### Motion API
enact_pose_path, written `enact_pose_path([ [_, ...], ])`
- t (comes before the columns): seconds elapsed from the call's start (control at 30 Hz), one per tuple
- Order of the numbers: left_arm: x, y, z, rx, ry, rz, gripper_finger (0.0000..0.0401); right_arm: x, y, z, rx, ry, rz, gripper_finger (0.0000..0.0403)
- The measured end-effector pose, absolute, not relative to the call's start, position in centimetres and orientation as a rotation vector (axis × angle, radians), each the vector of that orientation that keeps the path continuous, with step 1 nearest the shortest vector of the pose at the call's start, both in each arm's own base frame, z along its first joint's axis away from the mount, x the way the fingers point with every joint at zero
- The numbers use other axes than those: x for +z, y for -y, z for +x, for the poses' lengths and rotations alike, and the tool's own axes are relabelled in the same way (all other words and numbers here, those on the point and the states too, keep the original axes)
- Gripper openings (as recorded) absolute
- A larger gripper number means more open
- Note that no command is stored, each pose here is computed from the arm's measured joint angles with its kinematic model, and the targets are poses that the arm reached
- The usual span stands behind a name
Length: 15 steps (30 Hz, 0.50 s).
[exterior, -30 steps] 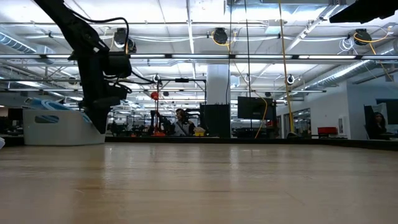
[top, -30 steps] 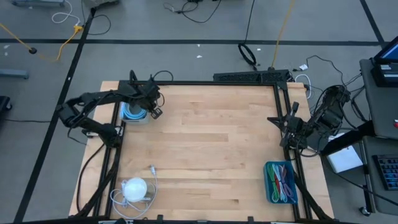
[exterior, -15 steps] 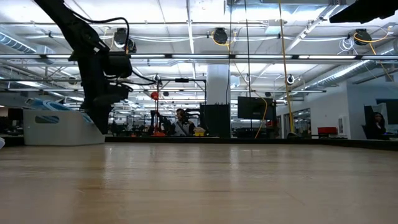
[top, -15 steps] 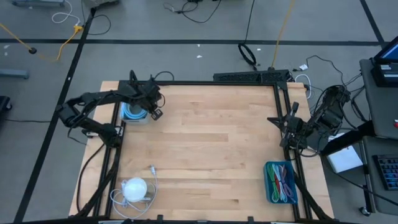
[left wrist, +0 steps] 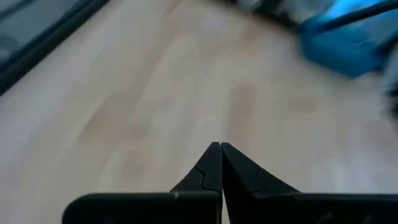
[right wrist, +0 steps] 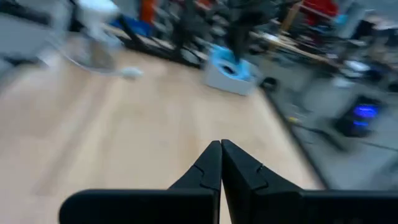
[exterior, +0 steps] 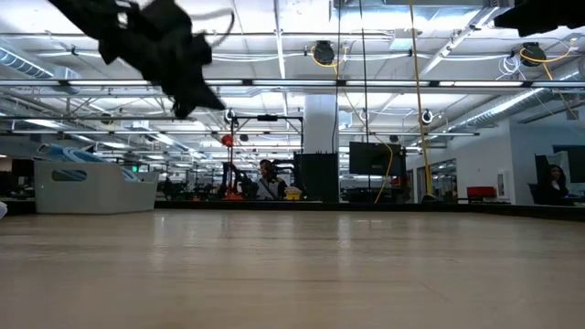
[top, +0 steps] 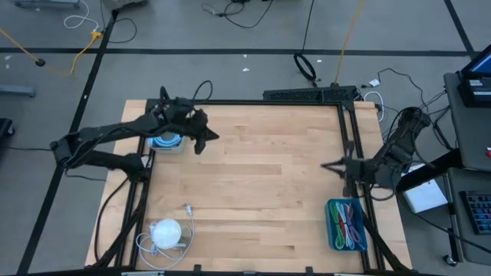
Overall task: Pick & Place USB Port
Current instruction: Return to Home Position
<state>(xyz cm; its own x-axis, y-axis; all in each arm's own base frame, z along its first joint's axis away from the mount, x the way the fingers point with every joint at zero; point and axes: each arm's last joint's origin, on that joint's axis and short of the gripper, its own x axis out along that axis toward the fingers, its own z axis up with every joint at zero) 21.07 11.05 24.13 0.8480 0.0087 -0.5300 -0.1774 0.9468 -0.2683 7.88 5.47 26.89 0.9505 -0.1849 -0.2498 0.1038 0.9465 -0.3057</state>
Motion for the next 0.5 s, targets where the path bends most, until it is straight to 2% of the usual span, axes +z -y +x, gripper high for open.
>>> enact_pose_path([
  [0.2, 28.0, -6.5, 20.3, -0.048, -0.377, -0.266, 0.0, 21.6, -7.3, 9.4, 0.016, -0.195, -0.149, 0.0],
  [0.37, 29.7, -3.5, 19.3, -0.143, -0.312, -0.225, 0.0, 15.5, -6.9, 9.6, 0.036, -0.138, -0.062, 0.0],
  [0.5, 29.4, -1.8, 18.6, -0.159, -0.386, -0.217, 0.0, 15.9, -6.8, 9.8, 0.032, -0.091, 0.027, 0.0],
])
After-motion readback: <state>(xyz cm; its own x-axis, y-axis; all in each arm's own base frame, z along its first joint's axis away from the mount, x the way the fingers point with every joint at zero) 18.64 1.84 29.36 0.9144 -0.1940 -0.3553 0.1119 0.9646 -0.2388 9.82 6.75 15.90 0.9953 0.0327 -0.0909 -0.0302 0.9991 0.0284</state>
